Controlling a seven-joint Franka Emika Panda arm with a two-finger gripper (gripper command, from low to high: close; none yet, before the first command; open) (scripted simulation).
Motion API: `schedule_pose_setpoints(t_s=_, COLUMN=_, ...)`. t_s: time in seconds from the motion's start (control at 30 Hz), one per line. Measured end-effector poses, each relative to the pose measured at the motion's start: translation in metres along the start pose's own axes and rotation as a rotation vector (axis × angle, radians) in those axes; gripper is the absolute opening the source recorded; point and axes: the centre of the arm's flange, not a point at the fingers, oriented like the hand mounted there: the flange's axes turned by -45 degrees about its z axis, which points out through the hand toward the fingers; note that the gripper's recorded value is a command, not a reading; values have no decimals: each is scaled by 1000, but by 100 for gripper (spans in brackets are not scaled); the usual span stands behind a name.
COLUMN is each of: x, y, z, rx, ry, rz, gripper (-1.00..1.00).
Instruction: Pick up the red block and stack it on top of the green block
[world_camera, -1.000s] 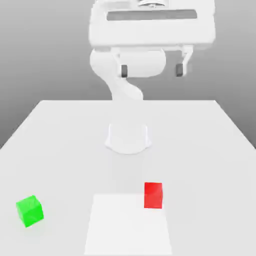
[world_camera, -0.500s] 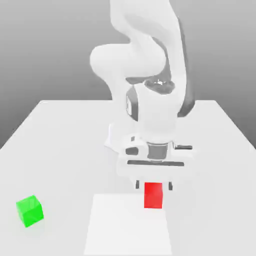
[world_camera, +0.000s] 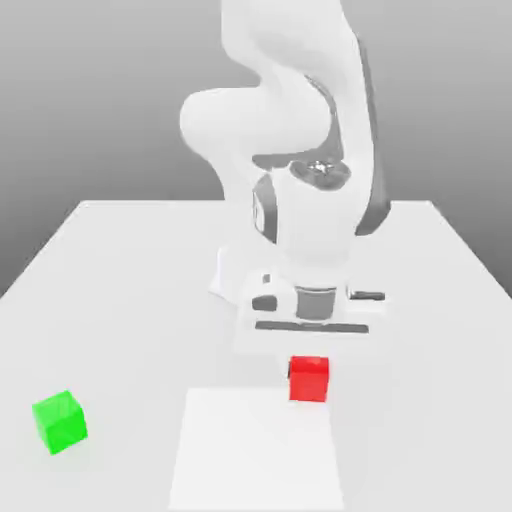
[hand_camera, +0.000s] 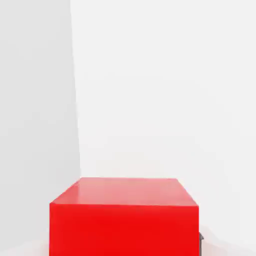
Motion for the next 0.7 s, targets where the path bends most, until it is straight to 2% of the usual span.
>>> schedule_pose_setpoints(t_s=0.1, x=26, y=44, z=-15, rx=10, ry=-2, rz=143, gripper=-100)
schedule_pose_setpoints(t_s=0.27, x=68, y=178, z=-30, rx=20, ry=-1, rz=491, gripper=-100)
schedule_pose_setpoints(t_s=0.4, x=63, y=300, z=-43, rx=9, ry=0, rz=765, gripper=-100)
schedule_pose_setpoints(t_s=0.57, x=63, y=330, z=-2, rx=1, ry=0, rz=820, gripper=-100)
schedule_pose_setpoints(t_s=0.6, x=63, y=330, z=10, rx=0, ry=-1, rz=821, gripper=100)
schedule_pose_setpoints(t_s=0.7, x=63, y=330, z=10, rx=0, ry=-1, rz=821, gripper=100)
